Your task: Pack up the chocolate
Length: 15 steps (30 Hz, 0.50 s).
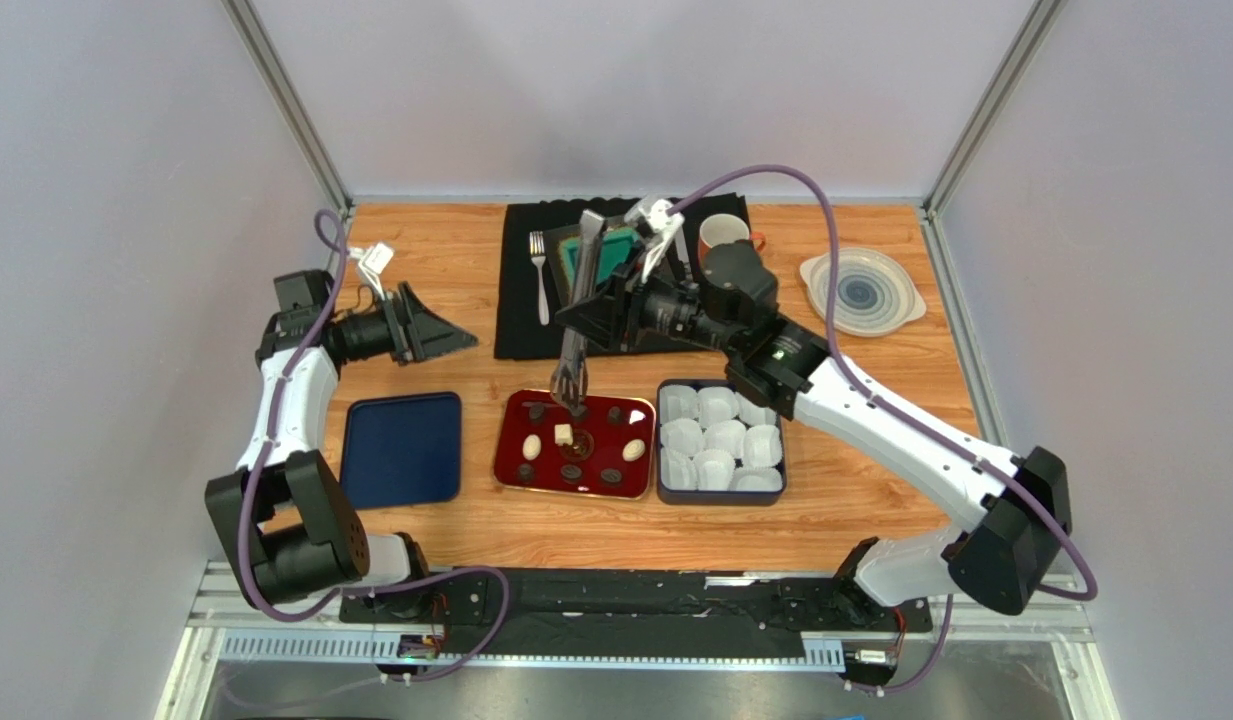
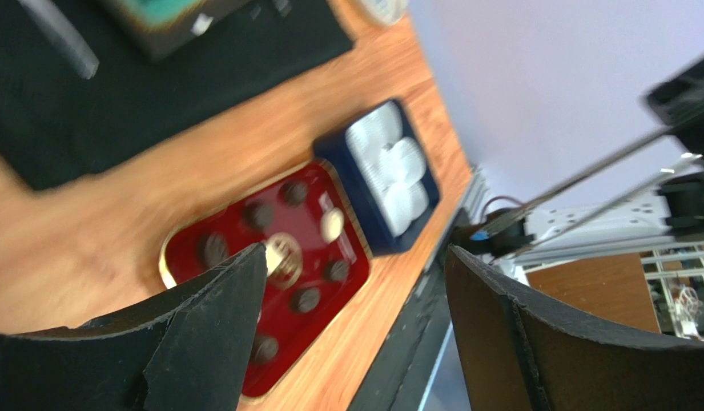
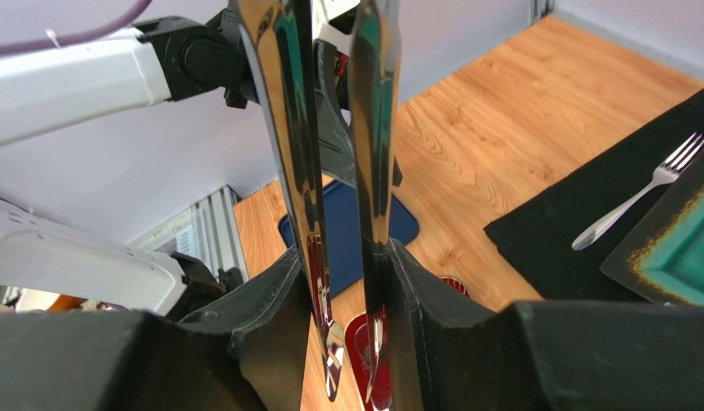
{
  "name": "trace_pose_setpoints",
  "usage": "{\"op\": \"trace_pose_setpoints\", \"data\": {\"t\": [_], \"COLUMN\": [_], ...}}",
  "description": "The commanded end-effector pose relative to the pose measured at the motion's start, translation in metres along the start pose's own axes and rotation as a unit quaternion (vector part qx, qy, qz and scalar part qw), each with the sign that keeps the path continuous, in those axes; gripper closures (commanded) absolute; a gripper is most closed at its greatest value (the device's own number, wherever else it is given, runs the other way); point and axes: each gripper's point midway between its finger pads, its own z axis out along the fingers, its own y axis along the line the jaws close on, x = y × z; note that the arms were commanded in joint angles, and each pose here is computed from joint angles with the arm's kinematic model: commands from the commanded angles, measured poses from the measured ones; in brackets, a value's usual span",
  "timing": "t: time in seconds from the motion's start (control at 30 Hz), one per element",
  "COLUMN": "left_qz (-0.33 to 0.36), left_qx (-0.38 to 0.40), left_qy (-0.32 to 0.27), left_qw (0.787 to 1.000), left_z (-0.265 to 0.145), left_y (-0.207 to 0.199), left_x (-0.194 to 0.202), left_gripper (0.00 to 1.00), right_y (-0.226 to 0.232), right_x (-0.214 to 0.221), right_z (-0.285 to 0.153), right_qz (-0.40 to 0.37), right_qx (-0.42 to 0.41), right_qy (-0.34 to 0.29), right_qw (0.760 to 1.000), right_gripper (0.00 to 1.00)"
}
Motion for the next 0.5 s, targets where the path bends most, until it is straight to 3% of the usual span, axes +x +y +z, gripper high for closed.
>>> {"op": "trace_pose_setpoints", "data": {"t": [0.0, 0.2, 0.47], "left_qz": [0.041, 0.037, -0.053], "left_qx": [-0.097, -0.118, -0.047], "left_qy": [0.066, 0.111, 0.095], "left_qw": [0.992, 0.986, 0.993], "left_z": [-0.003, 0.009, 0.007], "left_y": [0.051, 0.077, 0.066], "left_x": [0.052, 0.097, 0.083], "left_gripper": [0.17, 0.19, 0.19], "right_y": [-0.015, -0.031, -0.053], "right_x": [0.007, 0.037, 0.06], "right_z": [0.022, 0.056, 0.085], "right_qz": [-0.023, -0.047, -0.097], "right_qx": [0.044, 0.078, 0.161], "right_qy": [-0.001, 0.019, -0.003], "right_qw": [0.999, 0.996, 0.982], "right_gripper": [0.64, 0.65, 0.64]}}
